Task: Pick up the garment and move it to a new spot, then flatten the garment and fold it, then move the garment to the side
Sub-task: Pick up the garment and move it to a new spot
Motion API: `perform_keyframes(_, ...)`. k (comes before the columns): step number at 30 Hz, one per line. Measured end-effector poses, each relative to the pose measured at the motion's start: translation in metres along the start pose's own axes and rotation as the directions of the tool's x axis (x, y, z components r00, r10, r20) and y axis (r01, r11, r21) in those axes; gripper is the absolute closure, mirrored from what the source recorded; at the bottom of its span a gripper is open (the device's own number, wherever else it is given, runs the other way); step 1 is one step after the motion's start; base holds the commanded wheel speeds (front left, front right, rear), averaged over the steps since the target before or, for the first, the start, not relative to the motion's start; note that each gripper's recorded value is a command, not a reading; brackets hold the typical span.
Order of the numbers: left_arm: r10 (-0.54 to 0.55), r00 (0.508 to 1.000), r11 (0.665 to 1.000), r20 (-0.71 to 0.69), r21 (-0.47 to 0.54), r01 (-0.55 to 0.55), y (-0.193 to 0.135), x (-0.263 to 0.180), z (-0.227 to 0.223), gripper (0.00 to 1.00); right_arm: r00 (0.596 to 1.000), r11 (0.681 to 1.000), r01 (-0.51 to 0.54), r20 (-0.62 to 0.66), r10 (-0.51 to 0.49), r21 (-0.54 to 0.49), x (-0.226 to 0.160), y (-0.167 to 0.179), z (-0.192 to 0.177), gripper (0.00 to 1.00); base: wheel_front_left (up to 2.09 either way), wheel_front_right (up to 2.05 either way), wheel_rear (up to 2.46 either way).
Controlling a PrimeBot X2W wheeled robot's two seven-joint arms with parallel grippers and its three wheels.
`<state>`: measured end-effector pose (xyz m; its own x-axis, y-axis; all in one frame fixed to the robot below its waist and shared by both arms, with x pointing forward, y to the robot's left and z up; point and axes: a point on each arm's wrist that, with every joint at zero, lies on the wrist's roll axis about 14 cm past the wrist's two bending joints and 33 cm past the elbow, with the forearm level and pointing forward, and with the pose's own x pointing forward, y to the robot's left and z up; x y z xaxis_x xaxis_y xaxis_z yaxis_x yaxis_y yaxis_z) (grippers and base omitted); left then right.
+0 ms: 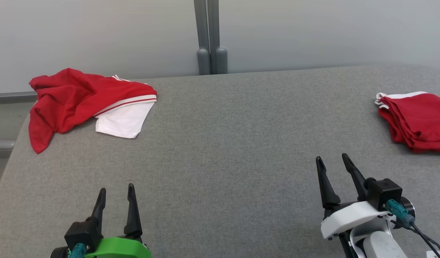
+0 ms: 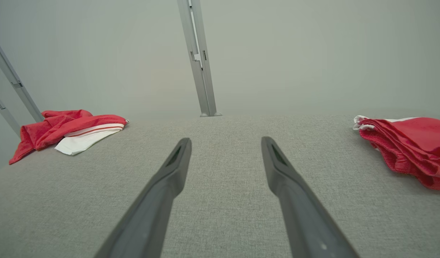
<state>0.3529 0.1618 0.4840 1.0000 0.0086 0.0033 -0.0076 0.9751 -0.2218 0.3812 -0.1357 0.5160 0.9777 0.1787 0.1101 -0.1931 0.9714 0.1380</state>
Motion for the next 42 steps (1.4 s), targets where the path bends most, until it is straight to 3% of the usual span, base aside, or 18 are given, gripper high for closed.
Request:
perform_keyframes(7,0.051,0.999,0.999,0.016,-0.002,-0.051,0.015,-0.011,0.005,0.00,0.997,0.997,-0.078,0.014,0.078,0.005,0.012,0.025,0.003,0.00,0.00,0.00,0.00)
perform_keyframes(14,0.180,0.982,0.983,0.051,0.007,-0.181,0.055,-0.037,0.015,0.00,0.977,0.977,-0.213,0.003,0.213,0.026,0.028,0.072,-0.004,0.00,0.00,0.00,0.00)
perform_keyframes(19,0.287,0.955,0.957,0.078,0.005,-0.289,0.086,-0.063,0.022,0.00,0.946,0.945,-0.324,-0.008,0.325,0.047,0.038,0.113,-0.010,0.00,0.00,0.00,0.00)
perform_keyframes(28,0.453,0.884,0.891,0.116,-0.014,-0.454,0.128,-0.114,0.031,0.00,0.858,0.856,-0.510,-0.021,0.513,0.078,0.043,0.186,-0.019,0.00,0.00,0.00,0.00)
perform_keyframes(34,0.494,0.861,0.869,0.120,-0.018,-0.495,0.136,-0.126,0.032,0.00,0.828,0.826,-0.556,-0.024,0.560,0.088,0.046,0.206,-0.022,0.00,0.00,0.00,0.00)
perform_keyframes(42,0.480,0.872,0.876,0.091,-0.015,-0.481,0.131,-0.122,0.025,0.00,0.833,0.832,-0.548,-0.033,0.552,0.088,0.051,0.203,-0.028,0.00,0.00,0.00,0.00)
